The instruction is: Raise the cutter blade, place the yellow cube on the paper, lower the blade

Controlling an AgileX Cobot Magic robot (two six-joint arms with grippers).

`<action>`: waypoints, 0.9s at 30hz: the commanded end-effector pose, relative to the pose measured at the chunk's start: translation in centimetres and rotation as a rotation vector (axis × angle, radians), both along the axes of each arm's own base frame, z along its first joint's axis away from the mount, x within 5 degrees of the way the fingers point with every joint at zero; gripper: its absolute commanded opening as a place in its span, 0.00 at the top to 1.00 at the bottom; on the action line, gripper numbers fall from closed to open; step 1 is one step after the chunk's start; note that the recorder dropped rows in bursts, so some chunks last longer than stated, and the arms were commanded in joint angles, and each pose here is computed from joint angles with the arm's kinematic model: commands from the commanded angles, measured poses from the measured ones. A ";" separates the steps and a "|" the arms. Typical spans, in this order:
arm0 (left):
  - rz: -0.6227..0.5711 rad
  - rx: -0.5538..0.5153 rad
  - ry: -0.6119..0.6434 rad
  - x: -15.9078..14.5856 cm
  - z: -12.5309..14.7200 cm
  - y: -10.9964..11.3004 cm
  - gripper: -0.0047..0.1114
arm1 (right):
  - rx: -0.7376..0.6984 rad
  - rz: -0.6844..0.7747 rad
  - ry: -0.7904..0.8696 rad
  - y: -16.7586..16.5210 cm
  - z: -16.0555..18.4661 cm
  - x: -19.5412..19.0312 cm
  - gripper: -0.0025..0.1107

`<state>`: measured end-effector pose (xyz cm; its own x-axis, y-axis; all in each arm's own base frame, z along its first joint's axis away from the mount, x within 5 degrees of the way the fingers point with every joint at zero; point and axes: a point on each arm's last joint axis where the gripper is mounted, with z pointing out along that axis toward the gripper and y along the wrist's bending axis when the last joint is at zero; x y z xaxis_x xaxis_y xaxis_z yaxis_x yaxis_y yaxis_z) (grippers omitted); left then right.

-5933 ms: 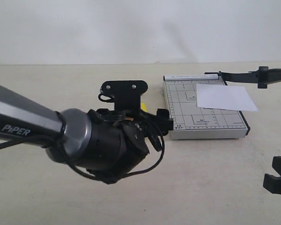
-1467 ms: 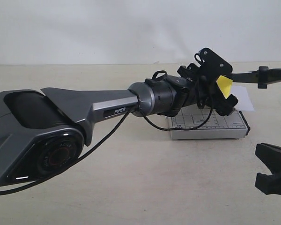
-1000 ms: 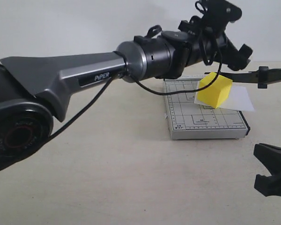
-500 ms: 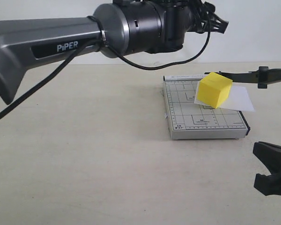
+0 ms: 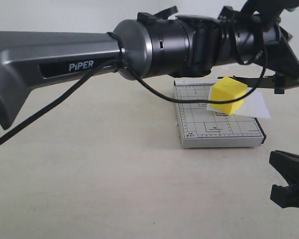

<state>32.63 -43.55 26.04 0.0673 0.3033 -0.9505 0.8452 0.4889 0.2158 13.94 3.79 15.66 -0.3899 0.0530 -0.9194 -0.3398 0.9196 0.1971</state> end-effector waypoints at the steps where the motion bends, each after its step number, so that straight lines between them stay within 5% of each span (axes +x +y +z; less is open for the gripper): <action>1: -0.118 -0.008 0.201 -2.3 -3.3 0.3 0.92 | -0.016 0.009 -0.010 0.0 0.1 0.1 0.98; 3: -0.050 0.017 0.294 -2.8 -4.7 1.5 0.92 | -0.016 0.009 -0.010 0.0 0.1 0.1 0.98; 10: 0.653 -0.006 0.538 -3.0 -7.8 10.2 0.92 | -0.016 0.009 -0.010 0.0 0.1 0.1 0.98; 13: 0.850 -0.152 0.556 -4.2 -6.7 13.9 0.92 | -0.016 0.009 -0.010 0.0 0.1 0.1 0.98; 17: 1.175 -0.524 0.576 -6.3 -6.5 19.8 0.92 | -0.023 0.020 -0.010 0.1 0.0 0.0 0.98; 19: 1.170 -0.560 0.449 -7.6 -5.8 22.3 0.92 | -0.026 0.026 -0.010 0.1 0.0 0.0 0.98; 21: 1.085 -0.420 0.207 -8.9 -4.0 24.4 0.92 | -0.026 0.026 -0.010 0.1 0.0 0.0 0.98; 25: 1.034 -0.252 -0.125 -12.5 2.8 28.7 0.92 | -0.027 0.026 -0.009 0.1 0.0 0.0 0.98; 27: 0.986 -0.292 -0.232 -14.9 7.4 31.5 0.92 | -0.038 0.018 0.012 0.0 -0.2 0.0 0.98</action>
